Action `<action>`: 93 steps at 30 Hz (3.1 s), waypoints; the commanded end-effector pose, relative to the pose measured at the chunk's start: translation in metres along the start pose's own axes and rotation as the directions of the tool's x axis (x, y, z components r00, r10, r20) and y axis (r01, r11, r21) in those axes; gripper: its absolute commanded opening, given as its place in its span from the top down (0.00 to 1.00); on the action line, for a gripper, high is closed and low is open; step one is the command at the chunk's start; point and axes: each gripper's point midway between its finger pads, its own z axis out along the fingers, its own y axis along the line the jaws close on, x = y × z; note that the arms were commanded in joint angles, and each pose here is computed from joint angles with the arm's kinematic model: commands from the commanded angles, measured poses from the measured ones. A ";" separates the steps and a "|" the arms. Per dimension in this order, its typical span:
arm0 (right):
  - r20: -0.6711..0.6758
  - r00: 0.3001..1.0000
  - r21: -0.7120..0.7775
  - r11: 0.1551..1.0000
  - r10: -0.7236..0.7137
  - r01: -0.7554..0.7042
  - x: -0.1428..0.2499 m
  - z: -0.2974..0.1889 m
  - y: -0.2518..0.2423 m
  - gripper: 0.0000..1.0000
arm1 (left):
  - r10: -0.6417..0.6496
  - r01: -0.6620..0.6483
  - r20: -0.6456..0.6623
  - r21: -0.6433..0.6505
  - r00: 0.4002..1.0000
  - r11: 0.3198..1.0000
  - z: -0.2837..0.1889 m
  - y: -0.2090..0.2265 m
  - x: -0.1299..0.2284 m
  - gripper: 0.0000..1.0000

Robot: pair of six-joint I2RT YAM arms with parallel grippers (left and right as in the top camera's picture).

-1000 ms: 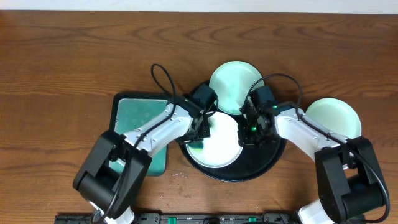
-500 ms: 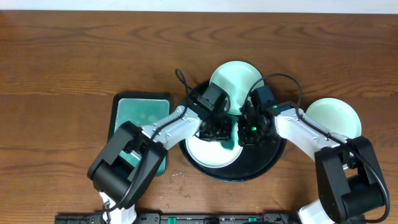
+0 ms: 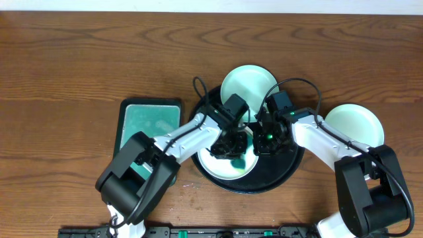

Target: Clean dirty plates on tray and stack at the side

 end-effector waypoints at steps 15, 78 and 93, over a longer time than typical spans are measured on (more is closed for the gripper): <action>-0.033 0.999 0.075 0.997 -0.012 0.015 0.008 0.011 -0.016 0.99 | -0.053 0.160 0.231 -0.475 0.972 0.865 -0.050 0.111 -0.055 0.93; 0.062 0.998 0.183 0.983 0.005 -0.016 -0.012 0.006 -0.033 0.99 | -0.352 0.486 0.393 -0.322 0.850 0.813 -0.163 0.239 0.002 0.76; 0.448 0.853 0.131 0.964 -0.267 0.233 -0.071 -0.146 0.098 0.99 | -0.208 0.408 0.716 -0.116 0.667 0.906 -0.277 0.186 0.055 0.24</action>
